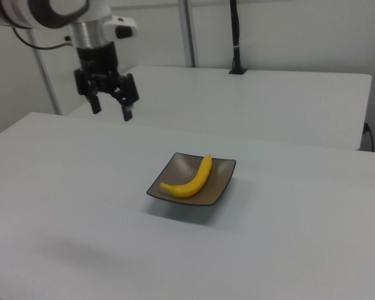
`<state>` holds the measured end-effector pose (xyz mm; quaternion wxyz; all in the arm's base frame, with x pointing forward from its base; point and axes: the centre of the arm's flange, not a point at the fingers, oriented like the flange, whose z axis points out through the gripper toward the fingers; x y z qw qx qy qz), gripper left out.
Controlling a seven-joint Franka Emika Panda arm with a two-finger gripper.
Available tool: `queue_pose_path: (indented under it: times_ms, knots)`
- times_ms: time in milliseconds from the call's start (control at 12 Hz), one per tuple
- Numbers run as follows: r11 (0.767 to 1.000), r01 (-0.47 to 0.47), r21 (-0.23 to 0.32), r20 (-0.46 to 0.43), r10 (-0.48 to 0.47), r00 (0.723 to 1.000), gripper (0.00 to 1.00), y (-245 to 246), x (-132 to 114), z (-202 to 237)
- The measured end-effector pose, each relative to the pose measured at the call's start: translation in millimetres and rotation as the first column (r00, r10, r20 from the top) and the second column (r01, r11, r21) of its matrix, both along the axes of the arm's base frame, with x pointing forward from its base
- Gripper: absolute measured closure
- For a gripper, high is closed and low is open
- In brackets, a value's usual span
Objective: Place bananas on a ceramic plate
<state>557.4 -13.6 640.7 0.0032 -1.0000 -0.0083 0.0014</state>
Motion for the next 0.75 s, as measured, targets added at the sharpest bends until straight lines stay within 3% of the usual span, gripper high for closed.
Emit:
queue_pose_path:
  times_ms: [333,749]
  knots:
    - [1.0,-0.028,-0.002,-0.017,0.028,0.999,0.0,47,-14,3]
    - [0.999,-0.048,0.001,0.044,0.048,0.998,0.0,62,-2,-14]
